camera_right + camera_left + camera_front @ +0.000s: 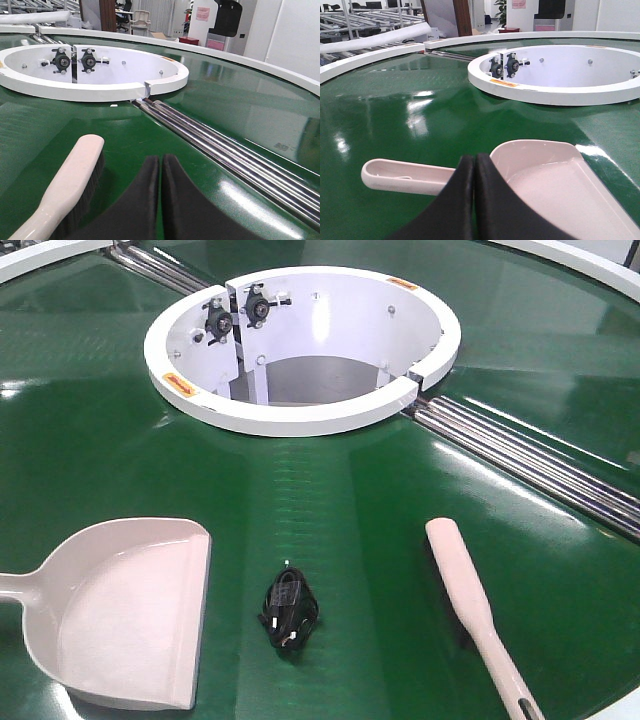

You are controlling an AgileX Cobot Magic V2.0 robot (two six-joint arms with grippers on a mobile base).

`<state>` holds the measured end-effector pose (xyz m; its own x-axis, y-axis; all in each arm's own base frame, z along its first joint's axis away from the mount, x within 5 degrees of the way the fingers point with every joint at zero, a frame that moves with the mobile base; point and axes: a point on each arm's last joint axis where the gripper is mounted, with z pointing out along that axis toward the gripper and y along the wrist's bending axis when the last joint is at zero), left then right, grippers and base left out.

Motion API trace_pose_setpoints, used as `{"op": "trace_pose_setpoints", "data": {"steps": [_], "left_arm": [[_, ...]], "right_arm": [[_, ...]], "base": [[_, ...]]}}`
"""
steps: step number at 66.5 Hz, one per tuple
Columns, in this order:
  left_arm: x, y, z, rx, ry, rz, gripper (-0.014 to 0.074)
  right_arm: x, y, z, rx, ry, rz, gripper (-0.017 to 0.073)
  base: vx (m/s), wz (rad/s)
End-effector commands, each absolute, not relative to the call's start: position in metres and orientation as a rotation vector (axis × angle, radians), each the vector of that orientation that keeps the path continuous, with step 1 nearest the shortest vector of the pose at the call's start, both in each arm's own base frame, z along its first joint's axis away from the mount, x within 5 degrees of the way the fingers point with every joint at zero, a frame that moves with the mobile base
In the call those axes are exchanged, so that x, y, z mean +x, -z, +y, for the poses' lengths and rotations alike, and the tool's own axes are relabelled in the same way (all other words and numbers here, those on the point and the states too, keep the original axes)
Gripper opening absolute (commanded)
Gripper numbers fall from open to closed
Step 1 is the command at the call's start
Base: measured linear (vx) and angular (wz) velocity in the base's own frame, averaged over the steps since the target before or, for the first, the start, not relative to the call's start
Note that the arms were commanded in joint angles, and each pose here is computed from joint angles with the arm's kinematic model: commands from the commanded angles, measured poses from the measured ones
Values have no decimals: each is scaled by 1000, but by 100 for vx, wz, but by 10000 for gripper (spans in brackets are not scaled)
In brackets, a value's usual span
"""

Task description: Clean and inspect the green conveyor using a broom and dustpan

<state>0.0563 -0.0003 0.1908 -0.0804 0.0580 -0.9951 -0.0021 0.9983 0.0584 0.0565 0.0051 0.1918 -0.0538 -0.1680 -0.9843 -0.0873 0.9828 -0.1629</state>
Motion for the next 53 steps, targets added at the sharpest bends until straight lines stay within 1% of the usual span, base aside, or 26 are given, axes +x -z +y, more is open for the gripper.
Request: {"op": "trace_pose_setpoints", "data": {"steps": [1,53], "left_arm": [[57,-190,1,21,-50,1589,-22],[57,-190,1,21,-50,1589,-22]], "right_arm": [[57,-195,4,-183,81,1555,-5],[57,-195,4,-183,81,1555,-5]], "base": [[0,0],[0,0]]}}
